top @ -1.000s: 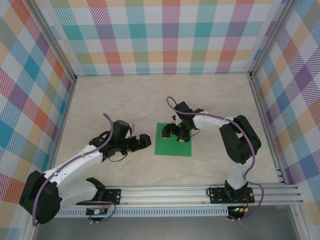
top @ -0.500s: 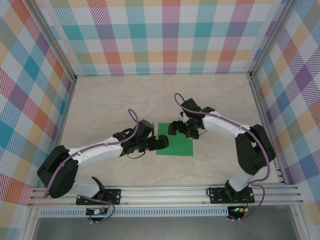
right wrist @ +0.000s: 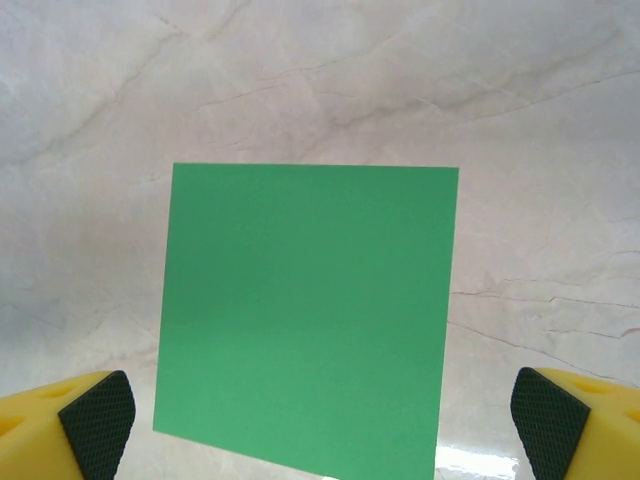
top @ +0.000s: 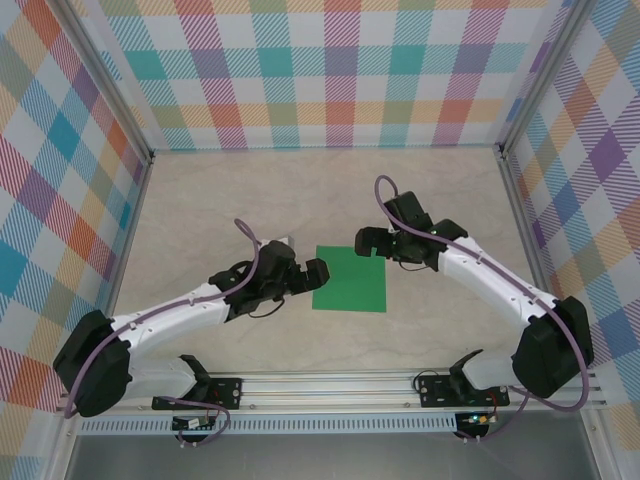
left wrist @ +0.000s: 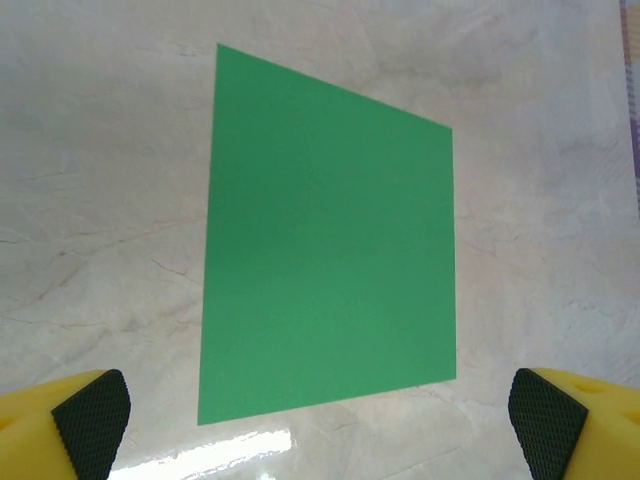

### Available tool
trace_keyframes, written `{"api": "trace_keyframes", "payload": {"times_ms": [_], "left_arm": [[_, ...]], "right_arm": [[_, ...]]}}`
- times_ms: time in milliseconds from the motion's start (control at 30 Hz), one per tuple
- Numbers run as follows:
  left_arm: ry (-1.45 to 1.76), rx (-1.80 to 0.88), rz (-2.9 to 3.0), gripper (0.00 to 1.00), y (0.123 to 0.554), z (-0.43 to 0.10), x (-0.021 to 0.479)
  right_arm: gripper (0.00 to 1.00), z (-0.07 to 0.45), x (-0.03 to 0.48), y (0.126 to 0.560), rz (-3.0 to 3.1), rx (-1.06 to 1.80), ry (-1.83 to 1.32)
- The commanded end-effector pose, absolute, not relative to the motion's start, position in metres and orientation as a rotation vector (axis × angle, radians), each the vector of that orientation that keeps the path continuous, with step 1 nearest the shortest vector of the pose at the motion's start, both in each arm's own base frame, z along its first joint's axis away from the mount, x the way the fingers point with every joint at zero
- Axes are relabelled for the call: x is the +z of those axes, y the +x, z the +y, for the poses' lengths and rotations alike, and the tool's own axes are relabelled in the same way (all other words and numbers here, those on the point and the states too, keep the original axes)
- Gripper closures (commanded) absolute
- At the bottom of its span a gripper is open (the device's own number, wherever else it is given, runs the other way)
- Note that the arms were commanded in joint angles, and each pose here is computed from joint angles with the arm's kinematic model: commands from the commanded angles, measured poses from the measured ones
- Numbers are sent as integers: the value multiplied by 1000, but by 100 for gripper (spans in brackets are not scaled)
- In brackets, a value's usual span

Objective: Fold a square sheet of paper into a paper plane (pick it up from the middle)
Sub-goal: Rotate the square sheet of paper at the center of the table.

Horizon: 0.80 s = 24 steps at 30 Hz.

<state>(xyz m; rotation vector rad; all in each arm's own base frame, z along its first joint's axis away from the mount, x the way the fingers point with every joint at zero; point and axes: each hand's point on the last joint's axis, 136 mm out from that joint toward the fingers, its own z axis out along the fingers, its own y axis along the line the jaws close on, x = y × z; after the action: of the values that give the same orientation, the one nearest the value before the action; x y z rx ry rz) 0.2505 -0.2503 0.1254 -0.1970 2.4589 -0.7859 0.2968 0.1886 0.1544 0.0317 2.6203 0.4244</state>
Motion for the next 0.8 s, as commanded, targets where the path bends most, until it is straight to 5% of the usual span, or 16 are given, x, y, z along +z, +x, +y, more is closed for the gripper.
{"api": "trace_keyframes", "payload": {"times_ms": [0,300,767], "left_arm": [[-280,-786,2390,0,257,-243,127],[-441,-745,2379,0,258,-224,112],[-386,-898,2533,0,252,-261,85]], "right_arm": [[0,190,134,297,2689,430,118],[0,227,101,285,2882,605,10],[0,227,82,281,2995,354,-23]]}}
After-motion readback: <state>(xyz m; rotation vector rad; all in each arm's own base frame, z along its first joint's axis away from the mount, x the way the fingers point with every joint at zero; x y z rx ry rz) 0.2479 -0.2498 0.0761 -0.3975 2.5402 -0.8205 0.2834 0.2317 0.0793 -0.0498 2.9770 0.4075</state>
